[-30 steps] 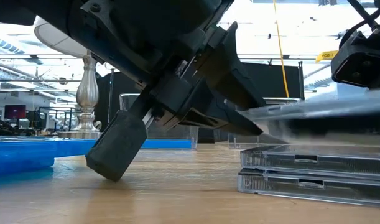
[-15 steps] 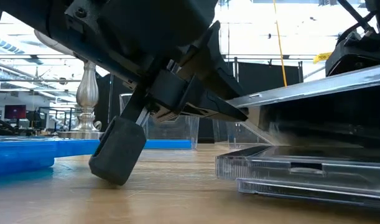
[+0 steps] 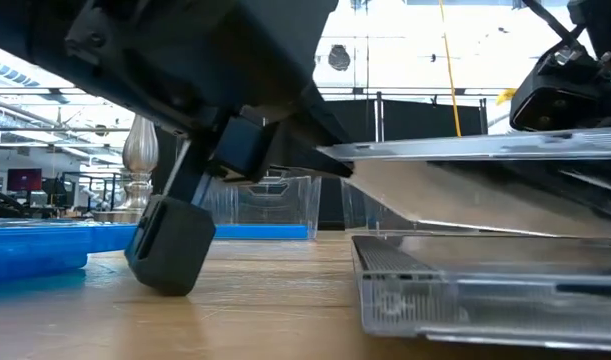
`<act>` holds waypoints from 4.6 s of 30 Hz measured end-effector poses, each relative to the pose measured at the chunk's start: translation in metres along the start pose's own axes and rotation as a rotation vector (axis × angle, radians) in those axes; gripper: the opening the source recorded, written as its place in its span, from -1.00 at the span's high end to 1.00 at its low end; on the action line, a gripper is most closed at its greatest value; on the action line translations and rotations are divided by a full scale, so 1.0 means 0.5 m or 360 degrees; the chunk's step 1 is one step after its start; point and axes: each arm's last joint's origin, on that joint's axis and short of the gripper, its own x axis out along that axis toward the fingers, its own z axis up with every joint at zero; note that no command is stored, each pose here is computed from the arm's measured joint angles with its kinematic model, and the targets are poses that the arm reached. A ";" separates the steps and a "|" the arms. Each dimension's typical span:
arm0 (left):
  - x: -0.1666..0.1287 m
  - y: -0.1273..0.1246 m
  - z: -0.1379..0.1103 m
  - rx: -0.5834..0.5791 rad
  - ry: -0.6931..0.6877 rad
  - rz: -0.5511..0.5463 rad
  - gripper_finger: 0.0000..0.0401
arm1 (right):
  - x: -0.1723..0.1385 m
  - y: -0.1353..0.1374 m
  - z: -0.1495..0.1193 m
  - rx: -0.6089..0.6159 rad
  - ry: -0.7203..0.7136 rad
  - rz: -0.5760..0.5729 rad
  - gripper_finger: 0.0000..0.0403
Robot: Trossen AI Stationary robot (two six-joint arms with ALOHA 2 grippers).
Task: Pick & place jewel cases by type
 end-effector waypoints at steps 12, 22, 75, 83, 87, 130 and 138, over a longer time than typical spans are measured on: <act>-0.016 0.031 -0.005 0.0126 0.0252 0.0224 0.80 | -0.038 0.009 0.035 -0.0115 -0.0206 0.0001 1.00; -0.076 0.121 -0.011 0.0023 0.0241 0.0303 0.80 | -0.104 0.024 0.064 -0.0200 -0.0452 -0.0028 1.00; -0.089 0.319 -0.157 0.0130 0.0460 0.0263 0.80 | -0.211 -0.052 0.187 0.0897 -0.0835 0.0632 -0.13; -0.082 0.321 -0.161 0.0134 0.0472 0.0256 0.80 | -0.206 -0.078 0.212 0.0906 -0.0898 0.0741 -0.05; -0.082 0.320 -0.162 0.0142 0.0472 0.0253 0.80 | -0.196 -0.089 0.214 0.0925 -0.0858 0.0736 0.02; -0.040 0.326 -0.190 0.0194 0.0557 0.0198 0.80 | -0.188 -0.099 0.212 0.0738 -0.0709 0.0786 0.65; -0.026 0.331 -0.201 0.0166 0.0615 0.0211 0.80 | -0.174 -0.086 0.201 0.0689 -0.0698 0.0692 0.42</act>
